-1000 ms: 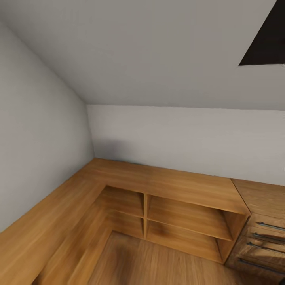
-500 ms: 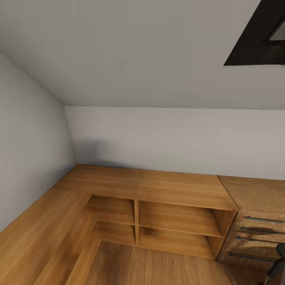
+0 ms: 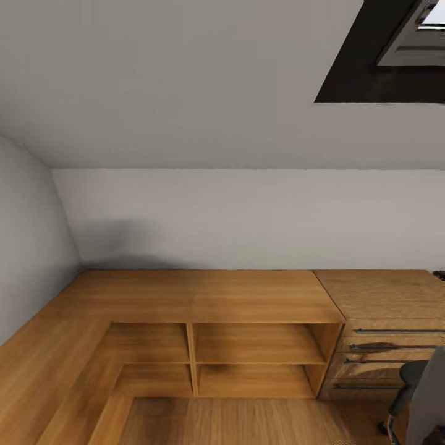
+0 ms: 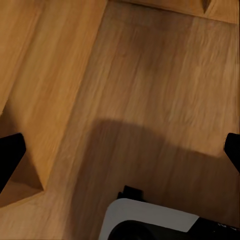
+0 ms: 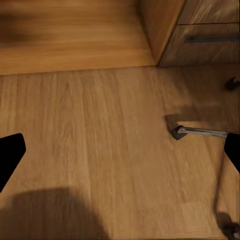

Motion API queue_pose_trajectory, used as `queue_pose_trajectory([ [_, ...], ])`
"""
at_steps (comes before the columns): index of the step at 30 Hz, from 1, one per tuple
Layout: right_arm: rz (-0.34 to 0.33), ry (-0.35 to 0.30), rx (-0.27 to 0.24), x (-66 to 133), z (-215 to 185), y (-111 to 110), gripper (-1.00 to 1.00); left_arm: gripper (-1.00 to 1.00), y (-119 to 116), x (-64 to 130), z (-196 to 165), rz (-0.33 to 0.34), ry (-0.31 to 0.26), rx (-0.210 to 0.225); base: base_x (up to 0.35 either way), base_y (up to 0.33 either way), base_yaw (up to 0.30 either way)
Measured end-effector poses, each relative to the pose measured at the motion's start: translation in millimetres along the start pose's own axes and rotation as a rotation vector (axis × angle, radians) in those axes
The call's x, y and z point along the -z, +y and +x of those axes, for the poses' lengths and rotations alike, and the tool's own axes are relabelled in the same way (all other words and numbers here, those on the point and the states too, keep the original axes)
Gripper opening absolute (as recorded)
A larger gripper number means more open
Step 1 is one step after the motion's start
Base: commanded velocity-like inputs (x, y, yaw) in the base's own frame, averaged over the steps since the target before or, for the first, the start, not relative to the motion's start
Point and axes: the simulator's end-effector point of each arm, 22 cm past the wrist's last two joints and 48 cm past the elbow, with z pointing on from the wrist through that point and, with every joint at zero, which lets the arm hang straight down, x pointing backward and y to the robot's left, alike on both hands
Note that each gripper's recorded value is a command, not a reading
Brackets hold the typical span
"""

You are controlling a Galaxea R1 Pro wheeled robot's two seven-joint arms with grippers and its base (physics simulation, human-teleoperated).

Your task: In the bedroom, organize the workspace by keeping the computer under the desk, ensuring the monitor is on the desk, placing the keyboard on the desk next to the monitor, placing the mouse on the desk next to the keyboard, moving the folder from the swivel chair onto the desk next to the mouse, stacking the notebook on top of the folder with the pen on top of the notebook, and positioning the swivel chair next to the desk.

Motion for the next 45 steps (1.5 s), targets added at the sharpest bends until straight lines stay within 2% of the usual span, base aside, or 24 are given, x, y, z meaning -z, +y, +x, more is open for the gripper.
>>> queue_pose_trajectory([
  [45, 0.000, 0.018, -0.001, 1.0, 6.6, 1.9, 1.00, 1.00, 1.5, 0.5, 5.8, -0.003, 0.015, -0.003, 0.008, 0.004, -0.273],
])
